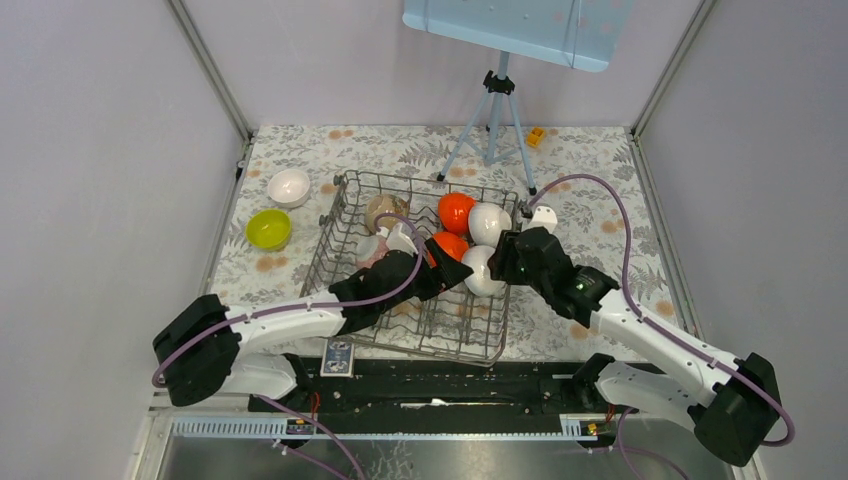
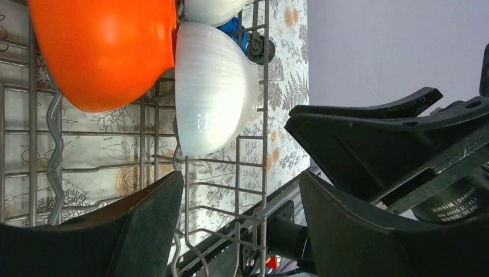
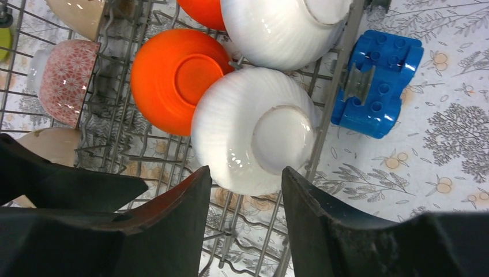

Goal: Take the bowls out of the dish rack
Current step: Pick up the bowl from the dish rack.

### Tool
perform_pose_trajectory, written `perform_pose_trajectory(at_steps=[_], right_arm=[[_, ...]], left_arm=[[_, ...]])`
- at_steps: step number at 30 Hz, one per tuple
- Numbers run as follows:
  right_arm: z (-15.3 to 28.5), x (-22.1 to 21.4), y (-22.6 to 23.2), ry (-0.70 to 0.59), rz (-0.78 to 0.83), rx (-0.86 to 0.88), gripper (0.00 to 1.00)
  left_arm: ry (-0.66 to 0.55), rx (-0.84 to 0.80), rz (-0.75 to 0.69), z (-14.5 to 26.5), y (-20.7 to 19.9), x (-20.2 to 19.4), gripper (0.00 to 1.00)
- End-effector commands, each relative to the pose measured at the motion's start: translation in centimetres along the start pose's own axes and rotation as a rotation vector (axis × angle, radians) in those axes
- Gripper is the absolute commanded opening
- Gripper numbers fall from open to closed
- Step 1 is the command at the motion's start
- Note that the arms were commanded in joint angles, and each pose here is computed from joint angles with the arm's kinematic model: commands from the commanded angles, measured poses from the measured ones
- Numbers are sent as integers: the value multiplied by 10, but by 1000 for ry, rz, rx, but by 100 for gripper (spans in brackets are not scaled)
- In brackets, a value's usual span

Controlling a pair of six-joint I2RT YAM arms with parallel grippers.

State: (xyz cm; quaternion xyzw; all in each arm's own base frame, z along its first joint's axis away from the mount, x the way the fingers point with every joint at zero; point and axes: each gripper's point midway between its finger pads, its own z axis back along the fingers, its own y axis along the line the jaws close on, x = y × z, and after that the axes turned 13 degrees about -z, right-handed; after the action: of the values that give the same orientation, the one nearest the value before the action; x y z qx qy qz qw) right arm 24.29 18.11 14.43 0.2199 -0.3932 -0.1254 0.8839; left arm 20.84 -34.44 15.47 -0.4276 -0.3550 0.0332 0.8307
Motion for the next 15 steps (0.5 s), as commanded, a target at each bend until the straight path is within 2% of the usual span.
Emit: perform_pose_trajectory(at_steps=[1, 7, 15], right_arm=[[-2, 16, 24, -20, -31, 67, 53], [-11, 11, 18, 3, -69, 53, 48], [-19, 7, 14, 30, -107, 62, 48]], left_arm=[[-97, -56, 66, -9, -18, 20, 77], [-89, -36, 67, -18, -9, 13, 75], [-101, -30, 52, -23, -1, 9, 74]])
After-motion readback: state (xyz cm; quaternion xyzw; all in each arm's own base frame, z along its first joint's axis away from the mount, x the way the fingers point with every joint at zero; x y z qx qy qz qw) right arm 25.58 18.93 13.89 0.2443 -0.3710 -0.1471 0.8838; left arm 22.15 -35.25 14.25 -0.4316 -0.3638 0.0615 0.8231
